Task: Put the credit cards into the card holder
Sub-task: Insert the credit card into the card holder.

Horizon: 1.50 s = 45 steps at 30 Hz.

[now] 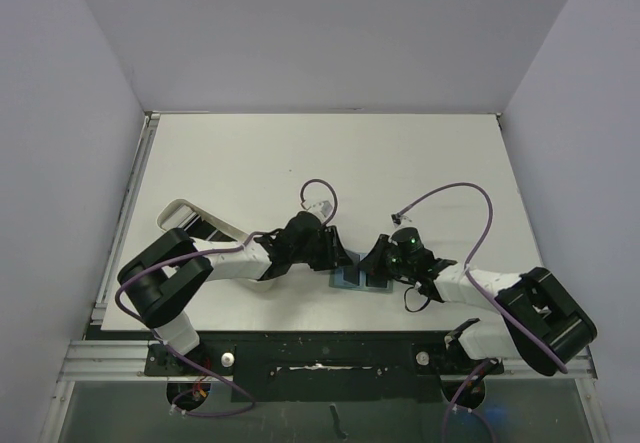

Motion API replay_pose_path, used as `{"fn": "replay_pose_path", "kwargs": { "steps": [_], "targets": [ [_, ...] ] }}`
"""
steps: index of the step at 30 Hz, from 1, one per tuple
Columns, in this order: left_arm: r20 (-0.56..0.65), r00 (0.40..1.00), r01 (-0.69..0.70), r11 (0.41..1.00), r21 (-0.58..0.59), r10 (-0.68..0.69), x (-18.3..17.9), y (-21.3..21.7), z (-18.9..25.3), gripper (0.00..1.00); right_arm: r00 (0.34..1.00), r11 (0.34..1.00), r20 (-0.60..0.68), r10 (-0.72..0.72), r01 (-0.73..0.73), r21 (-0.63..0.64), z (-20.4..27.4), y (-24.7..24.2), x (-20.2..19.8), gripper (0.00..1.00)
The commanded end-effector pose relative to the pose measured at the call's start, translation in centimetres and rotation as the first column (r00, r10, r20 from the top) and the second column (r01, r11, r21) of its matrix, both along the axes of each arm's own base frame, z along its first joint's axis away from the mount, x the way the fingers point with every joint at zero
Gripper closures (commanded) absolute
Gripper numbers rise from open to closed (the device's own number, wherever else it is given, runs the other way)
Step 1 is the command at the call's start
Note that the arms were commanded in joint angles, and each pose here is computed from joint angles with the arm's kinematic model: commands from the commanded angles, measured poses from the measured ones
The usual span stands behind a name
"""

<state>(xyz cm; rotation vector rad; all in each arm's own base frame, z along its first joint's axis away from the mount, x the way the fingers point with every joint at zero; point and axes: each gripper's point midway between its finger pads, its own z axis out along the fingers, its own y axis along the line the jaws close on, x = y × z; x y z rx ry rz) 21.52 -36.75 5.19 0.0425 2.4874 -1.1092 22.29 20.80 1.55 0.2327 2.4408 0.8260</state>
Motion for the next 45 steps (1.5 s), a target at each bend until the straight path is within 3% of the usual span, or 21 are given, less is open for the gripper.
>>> {"fn": "replay_pose_path", "kwargs": {
  "steps": [1, 11, 28, 45],
  "targets": [
    [0.087, 0.996, 0.036, 0.99, -0.136, -0.024, 0.9, -2.5, 5.2, 0.69, 1.0, 0.999, -0.011, -0.01, 0.01, -0.049, -0.4, -0.9, -0.7, 0.88],
    [0.101, 0.994, 0.051, 0.989, -0.141, -0.037, 1.0, -3.1, 5.8, 0.68, 0.998, 0.998, 0.054, -0.022, 0.025, -0.061, 1.7, -1.8, -0.8, 0.79],
    [0.093, 0.992, 0.105, 0.977, -0.183, -0.089, 0.2, -5.2, 6.0, 0.68, 0.998, 0.993, 0.052, -0.043, 0.048, -0.105, 1.3, -2.9, -1.1, 0.84],
    [0.077, 0.991, 0.123, 0.98, -0.156, -0.112, 0.0, -6.2, 4.5, 0.69, 0.982, 0.985, 0.135, -0.133, 0.146, -0.091, 5.6, -5.4, -2.0, 0.75]
  ]
}}
